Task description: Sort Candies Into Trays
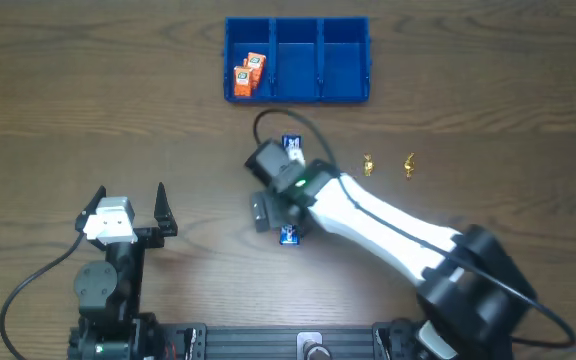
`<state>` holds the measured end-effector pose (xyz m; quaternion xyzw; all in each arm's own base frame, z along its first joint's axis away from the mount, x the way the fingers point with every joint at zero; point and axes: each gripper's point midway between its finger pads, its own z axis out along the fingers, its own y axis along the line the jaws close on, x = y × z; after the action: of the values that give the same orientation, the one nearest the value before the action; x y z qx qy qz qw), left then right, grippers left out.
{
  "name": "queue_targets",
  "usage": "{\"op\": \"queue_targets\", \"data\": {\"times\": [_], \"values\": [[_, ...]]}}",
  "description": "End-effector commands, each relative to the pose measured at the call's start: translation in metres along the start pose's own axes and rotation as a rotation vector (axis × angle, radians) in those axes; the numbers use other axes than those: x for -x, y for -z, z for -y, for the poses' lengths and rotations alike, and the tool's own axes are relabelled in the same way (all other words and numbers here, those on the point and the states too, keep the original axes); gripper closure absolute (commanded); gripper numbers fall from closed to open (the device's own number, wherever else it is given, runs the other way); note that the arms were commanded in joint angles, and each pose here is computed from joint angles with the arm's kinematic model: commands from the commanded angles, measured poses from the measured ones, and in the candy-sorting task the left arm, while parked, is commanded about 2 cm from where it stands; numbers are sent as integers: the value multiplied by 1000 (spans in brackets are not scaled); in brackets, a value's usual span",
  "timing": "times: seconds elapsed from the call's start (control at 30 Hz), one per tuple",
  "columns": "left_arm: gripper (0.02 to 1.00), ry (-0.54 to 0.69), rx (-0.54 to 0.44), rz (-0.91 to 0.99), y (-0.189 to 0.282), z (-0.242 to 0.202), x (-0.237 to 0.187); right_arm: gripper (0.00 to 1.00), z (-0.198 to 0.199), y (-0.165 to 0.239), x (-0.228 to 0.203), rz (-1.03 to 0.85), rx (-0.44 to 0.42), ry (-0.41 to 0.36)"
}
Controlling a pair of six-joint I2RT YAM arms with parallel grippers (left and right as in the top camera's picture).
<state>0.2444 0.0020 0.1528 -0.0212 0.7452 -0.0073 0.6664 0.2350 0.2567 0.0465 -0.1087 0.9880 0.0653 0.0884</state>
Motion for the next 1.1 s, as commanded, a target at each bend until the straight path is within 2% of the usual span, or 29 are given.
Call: {"op": "queue_targets", "data": {"times": [0.03,0.23,0.33,0.37,0.43,0.47,0.6,0.8,0.9,1.03,1.1], "values": [[18,-7,14,-54,-1,-3,-19,3,-3,-24,-10,-53,-53,-103],[20,-7,14,-54,-1,-3,-19,7,3,-38,-19,-99,-94,-131],[20,-7,14,-54,-1,-3,-19,150,4,-40,-21,-104,-99,-138],[20,-7,14,-54,-1,-3,-19,248,4,-40,-20,-102,-101,-150],[20,-7,14,-54,-1,-3,-19,358,5,-41,-21,-101,-104,-156],[20,-7,14,-54,-1,-3,-19,474,6,-41,-21,-99,-107,-156],[20,-7,14,-54,-1,-3,-19,638,6,-41,-21,-97,-110,-157],[20,-7,14,-54,-1,-3,-19,682,5,-37,-13,-67,-112,-158],[20,-7,14,-54,-1,-3,-19,702,6,-1,18,35,-122,-146],[23,-7,14,-54,-1,-3,-19,715,25,86,97,204,-178,-114],[20,-7,14,-54,-1,-3,-19,720,34,116,136,282,-163,-96]]}}
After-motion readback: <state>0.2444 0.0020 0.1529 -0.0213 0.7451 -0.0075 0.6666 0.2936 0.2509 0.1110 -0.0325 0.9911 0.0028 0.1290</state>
